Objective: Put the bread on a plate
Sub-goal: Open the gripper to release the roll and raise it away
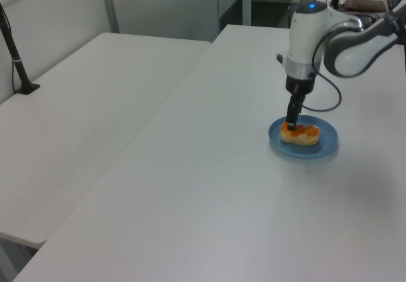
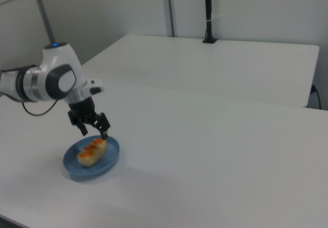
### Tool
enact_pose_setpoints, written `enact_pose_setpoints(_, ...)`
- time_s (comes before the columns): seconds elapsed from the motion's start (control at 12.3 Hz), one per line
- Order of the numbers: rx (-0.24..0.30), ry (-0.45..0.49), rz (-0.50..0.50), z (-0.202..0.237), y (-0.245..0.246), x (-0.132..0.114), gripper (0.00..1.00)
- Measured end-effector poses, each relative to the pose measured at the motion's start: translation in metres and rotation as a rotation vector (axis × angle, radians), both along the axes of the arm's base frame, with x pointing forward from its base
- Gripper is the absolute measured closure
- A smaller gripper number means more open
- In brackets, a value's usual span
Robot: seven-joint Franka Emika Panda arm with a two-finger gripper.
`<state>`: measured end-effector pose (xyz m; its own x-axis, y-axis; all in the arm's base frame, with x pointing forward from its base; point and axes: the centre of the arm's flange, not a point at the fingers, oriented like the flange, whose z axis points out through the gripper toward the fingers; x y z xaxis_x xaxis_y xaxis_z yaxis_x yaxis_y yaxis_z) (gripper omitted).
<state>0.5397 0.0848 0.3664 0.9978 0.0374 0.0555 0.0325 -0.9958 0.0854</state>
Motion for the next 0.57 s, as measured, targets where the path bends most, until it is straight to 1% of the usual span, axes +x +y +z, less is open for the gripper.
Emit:
enact_pose_setpoints(0.08,-0.007,0.009,-0.007,0.020,0.000,0.007,0.00)
enact_pose_setpoints(0.41,-0.024,0.010,-0.048,0.123,-0.007,0.032,0.00)
enact_pose_setpoints(0.57,-0.031,0.018,-0.101,0.176,-0.030,0.035,0.00)
